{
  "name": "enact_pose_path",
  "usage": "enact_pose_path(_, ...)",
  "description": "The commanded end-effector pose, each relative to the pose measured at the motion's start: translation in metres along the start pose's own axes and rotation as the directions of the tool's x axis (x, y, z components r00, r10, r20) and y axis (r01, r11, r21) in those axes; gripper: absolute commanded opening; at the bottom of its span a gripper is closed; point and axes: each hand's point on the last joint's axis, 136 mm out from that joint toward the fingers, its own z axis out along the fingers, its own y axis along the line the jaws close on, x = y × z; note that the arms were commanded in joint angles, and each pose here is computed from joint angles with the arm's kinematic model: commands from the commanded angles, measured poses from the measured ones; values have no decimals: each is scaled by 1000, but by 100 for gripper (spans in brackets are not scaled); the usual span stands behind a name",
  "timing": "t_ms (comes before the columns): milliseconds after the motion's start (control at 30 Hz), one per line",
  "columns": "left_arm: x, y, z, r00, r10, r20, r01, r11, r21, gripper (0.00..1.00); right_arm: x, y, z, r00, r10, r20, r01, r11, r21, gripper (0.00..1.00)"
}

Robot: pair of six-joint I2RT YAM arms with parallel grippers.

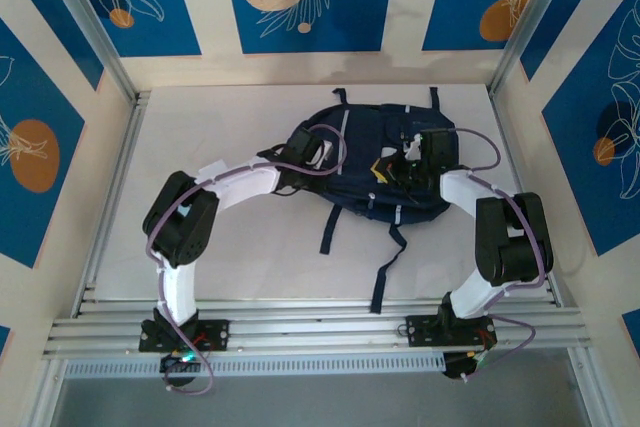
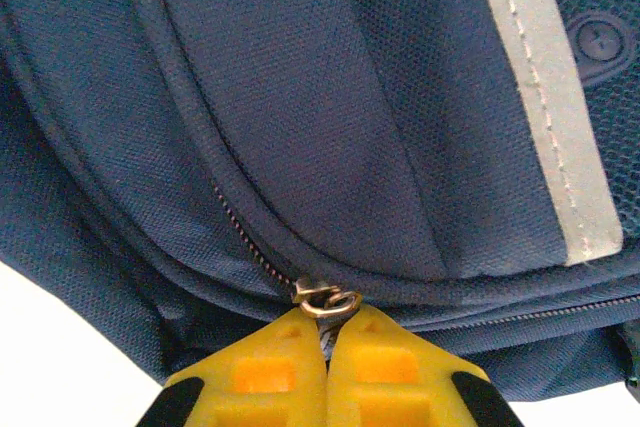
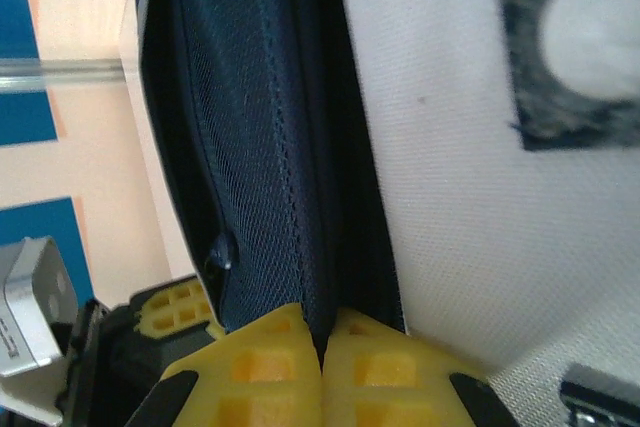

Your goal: Pack books, pencil case, and school supplies into a backpack

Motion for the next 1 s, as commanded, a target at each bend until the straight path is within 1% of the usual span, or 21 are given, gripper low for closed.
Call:
enact_pose_path(0,16,58,-16,996,6,-87,-18,990,-142,0,-11,1,-19,995,-96,-26,96,995,26,0)
enact_pose_path(67,18,35,-19,994,53,-99,-54,998,-14,0,-18,-2,-19,991,-128,-28,130,990,56,0)
enact_pose_path(133,24,12,-24,989,93,-111,-83,992,95,0,-28,-5,-19,991,-136,-20,137,988,76,0)
enact_pose_path(233,38,-12,-32,979,144,-142,-119,978,171,0,-43,-2,-19,990,-141,-5,141,987,76,0)
enact_pose_path(333,52,-35,-36,973,165,-163,-122,962,245,0,-58,4,-17,987,-160,12,159,984,76,0)
enact_pose_path(467,58,-50,-36,971,169,-169,-123,960,252,0,-70,12,-12,985,-173,3,172,983,69,0)
enact_pose_path(533,51,-51,-36,979,140,-146,-102,965,243,0,-70,18,-13,985,-171,0,171,984,51,0)
enact_pose_path(600,39,-50,-38,990,102,-100,-77,971,224,1,-67,20,-14,986,-167,0,167,985,40,0)
enact_pose_path(667,22,-46,-40,997,75,-31,-68,981,183,17,-63,20,-15,987,-157,-8,158,987,30,0)
enact_pose_path(700,14,-43,-40,998,65,2,-65,985,161,22,-61,20,-15,988,-155,-12,155,988,26,0)
enact_pose_path(833,-20,-33,-42,990,48,129,-59,995,82,35,-53,23,-16,989,-146,-27,146,989,-10,0)
enact_pose_path(900,-31,-31,-40,987,43,153,-54,996,69,41,-50,25,-16,989,-144,-38,142,989,-29,0)
enact_pose_path(967,-39,-33,-34,987,38,159,-51,995,81,43,-46,26,-17,988,-145,-44,144,989,-40,0)
